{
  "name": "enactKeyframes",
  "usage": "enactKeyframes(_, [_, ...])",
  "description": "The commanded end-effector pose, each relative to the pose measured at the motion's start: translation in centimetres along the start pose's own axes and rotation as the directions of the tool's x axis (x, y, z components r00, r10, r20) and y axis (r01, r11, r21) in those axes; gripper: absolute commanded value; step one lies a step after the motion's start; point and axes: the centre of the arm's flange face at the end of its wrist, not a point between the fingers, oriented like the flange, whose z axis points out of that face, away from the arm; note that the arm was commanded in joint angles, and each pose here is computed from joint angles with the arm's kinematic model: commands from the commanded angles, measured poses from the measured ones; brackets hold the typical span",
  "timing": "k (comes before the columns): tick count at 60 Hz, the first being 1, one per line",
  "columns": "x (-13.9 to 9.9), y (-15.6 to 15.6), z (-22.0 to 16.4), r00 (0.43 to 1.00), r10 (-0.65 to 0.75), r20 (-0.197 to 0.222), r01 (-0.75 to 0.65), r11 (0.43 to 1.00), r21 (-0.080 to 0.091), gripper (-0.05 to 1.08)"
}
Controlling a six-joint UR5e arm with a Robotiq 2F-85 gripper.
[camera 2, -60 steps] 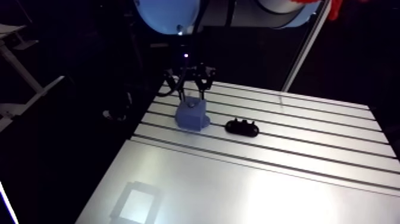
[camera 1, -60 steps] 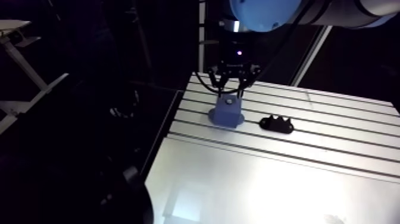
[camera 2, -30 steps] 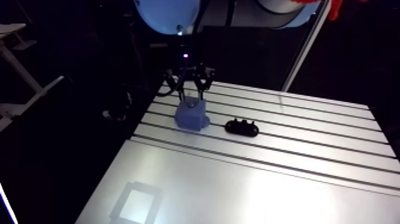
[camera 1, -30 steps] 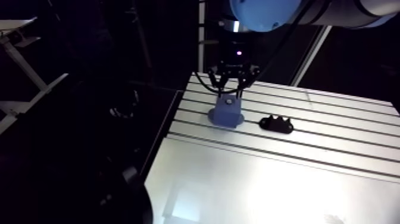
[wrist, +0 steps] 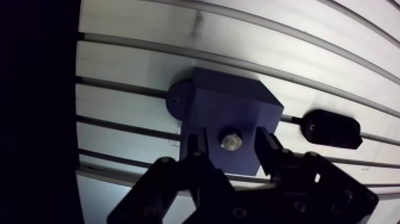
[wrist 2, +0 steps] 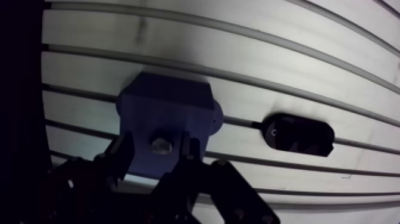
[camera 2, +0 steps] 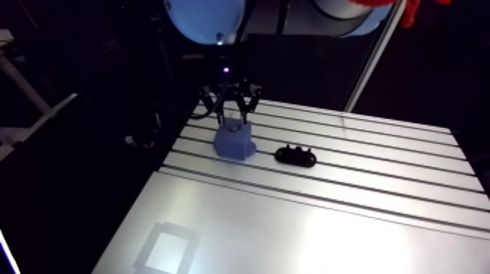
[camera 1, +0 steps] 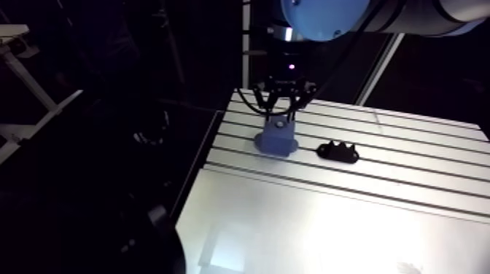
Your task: Pick up the M10 bolt and insert it into the hex recess until seated.
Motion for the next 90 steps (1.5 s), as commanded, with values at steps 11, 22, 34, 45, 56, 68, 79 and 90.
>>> enactKeyframes(11, [-0.03, -0.01, 0.04, 1.000, 0.000, 0.002, 0.000, 1.000, 0.001, 0.48])
enactKeyframes(22, [-0.07, -0.10, 0.06, 1.000, -0.002, 0.003, 0.002, 1.000, 0.001, 0.49])
enactKeyframes(34, [-0.21, -0.10, 0.27, 1.000, -0.002, 0.009, 0.002, 1.000, 0.001, 0.49])
enactKeyframes(45, [-0.26, -0.11, 0.35, 1.000, -0.002, 0.011, 0.002, 1.000, 0.001, 0.50])
enactKeyframes(56, [-0.31, -0.20, 0.40, 1.000, -0.003, 0.011, 0.003, 1.000, 0.001, 0.52])
enactKeyframes(68, [-0.52, -0.23, 0.59, 1.000, -0.003, 0.017, 0.003, 1.000, 0.004, 0.54])
enactKeyframes(79, [-0.51, -0.14, 0.50, 1.000, 0.000, 0.014, 0.000, 1.000, 0.004, 0.55])
enactKeyframes(90, [-0.53, -0.14, 0.43, 1.000, 0.000, 0.013, 0.000, 1.000, 0.004, 0.55])
